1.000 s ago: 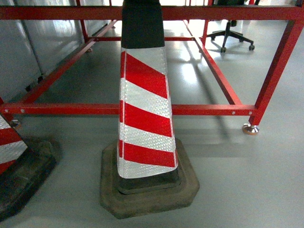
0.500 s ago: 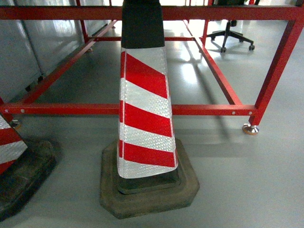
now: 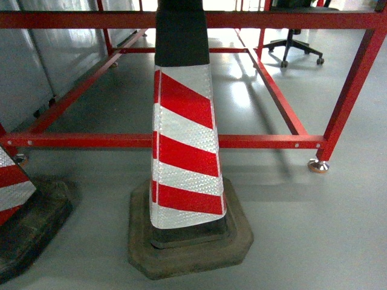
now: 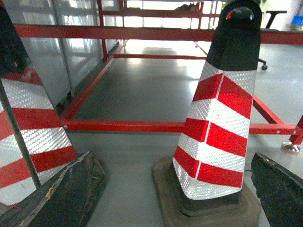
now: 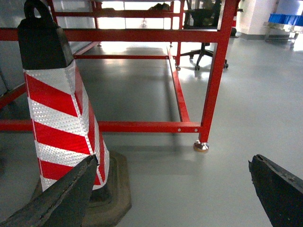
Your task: Pick blue part to blue bin on bottom shelf
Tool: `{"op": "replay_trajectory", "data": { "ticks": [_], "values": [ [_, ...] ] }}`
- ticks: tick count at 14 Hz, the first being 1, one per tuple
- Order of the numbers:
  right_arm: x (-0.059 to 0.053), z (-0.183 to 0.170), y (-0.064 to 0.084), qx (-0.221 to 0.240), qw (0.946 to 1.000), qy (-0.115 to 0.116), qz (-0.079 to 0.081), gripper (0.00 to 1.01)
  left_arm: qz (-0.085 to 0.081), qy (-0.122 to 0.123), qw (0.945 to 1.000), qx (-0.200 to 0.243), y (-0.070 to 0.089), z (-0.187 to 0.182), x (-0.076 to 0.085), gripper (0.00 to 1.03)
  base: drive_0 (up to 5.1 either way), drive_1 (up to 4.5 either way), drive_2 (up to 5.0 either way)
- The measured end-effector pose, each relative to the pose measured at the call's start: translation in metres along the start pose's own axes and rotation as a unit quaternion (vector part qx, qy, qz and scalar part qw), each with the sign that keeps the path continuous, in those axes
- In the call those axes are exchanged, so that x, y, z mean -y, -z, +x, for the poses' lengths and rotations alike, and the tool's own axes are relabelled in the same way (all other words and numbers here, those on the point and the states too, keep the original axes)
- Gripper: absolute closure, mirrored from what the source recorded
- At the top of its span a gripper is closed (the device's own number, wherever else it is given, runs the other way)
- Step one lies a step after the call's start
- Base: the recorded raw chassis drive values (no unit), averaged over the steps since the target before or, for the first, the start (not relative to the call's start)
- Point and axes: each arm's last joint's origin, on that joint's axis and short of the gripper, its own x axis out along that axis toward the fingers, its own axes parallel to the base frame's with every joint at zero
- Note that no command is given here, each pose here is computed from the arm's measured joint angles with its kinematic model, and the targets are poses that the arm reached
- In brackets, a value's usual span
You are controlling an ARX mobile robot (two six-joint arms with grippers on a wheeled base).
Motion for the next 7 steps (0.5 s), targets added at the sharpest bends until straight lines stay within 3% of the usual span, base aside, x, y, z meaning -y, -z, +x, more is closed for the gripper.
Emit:
{"op": "replay_trajectory", "data": {
  "ticks": [7],
  "values": [
    [0.0000,0.0000,-0.0001,0.001,1.0000,0.001,0.001,0.03,0.000,0.001,1.0000,0.001,-0.0002,0.0000,0.0000,0.05,0.0,0.00,0.0]
  ]
}}
